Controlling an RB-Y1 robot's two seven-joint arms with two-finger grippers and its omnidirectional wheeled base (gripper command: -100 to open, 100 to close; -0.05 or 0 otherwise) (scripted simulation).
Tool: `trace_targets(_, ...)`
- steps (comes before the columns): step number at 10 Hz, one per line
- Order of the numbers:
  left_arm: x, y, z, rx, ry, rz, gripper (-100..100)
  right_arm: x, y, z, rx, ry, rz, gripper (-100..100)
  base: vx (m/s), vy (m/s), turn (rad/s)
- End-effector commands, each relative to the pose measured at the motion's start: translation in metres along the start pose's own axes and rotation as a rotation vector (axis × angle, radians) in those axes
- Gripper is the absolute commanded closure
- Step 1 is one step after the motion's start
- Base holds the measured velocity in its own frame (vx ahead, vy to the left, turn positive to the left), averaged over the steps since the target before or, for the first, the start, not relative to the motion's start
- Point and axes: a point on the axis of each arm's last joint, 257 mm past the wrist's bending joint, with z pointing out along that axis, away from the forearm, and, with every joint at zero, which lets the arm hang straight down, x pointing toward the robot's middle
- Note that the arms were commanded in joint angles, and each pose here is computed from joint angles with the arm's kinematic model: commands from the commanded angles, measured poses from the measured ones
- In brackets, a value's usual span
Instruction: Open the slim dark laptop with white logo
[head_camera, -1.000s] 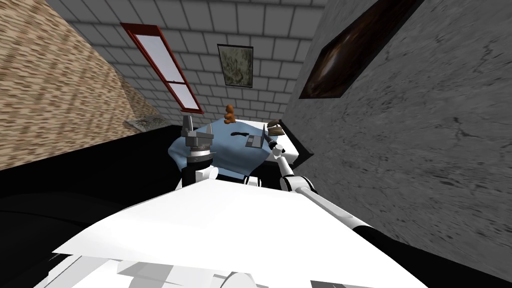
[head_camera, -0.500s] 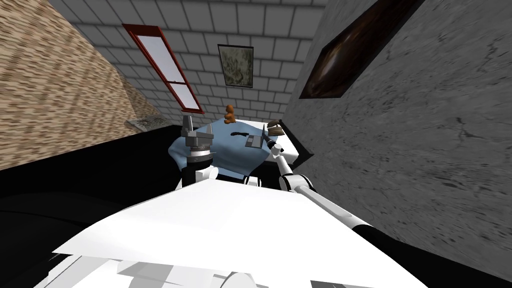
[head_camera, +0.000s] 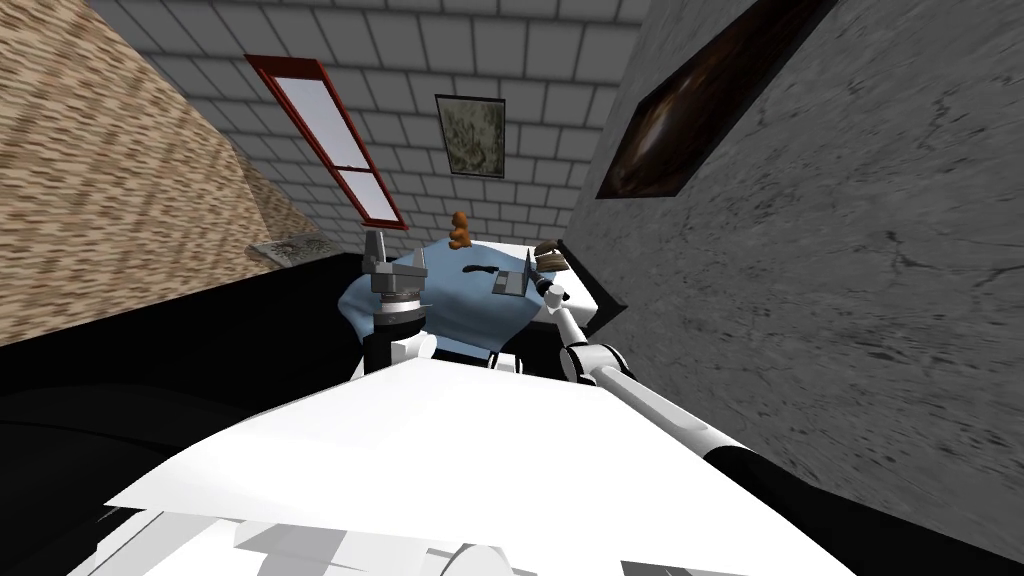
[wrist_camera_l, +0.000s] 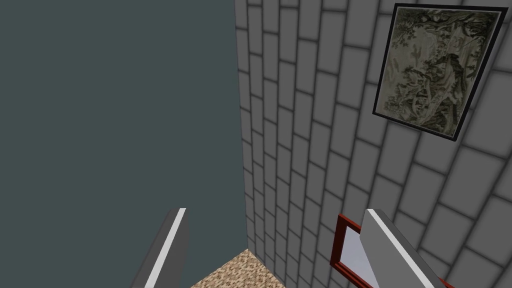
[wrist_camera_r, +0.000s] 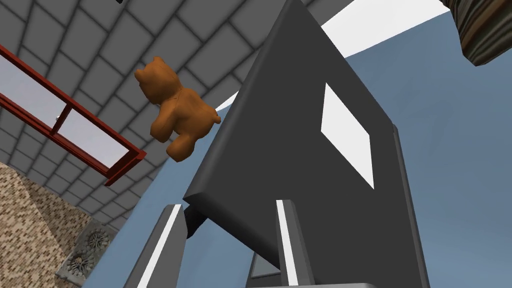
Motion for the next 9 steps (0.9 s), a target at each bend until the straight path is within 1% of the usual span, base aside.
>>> trace_targets(1, 0.000, 0.000, 0.000, 0.000, 0.000, 0.000, 0, 0.001, 0.011, 0.005, -0.020, -0.042, -0.100, 100, -0.026, 0.163, -0.047)
trace_targets(6, 0.000, 0.000, 0.000, 0.000, 0.000, 0.000, 0, 0.015, 0.033, 0.012, -0.063, -0.107, -0.277, 100, -0.037, 0.153, -0.036)
trace_targets(7, 0.000, 0.000, 0.000, 0.000, 0.000, 0.000, 0, 0.019, 0.031, 0.011, -0.060, -0.089, -0.258, 100, -0.030, 0.062, -0.019)
trace_targets(8, 0.000, 0.000, 0.000, 0.000, 0.000, 0.000, 0, 0.017, 0.046, -0.001, -0.073, -0.093, -0.234, 100, 0.015, 0.039, 0.338)
trace_targets(9, 0.000, 0.000, 0.000, 0.000, 0.000, 0.000, 0, 0.017, 0.048, -0.005, -0.075, -0.090, -0.266, 100, 0.023, 0.028, 0.195)
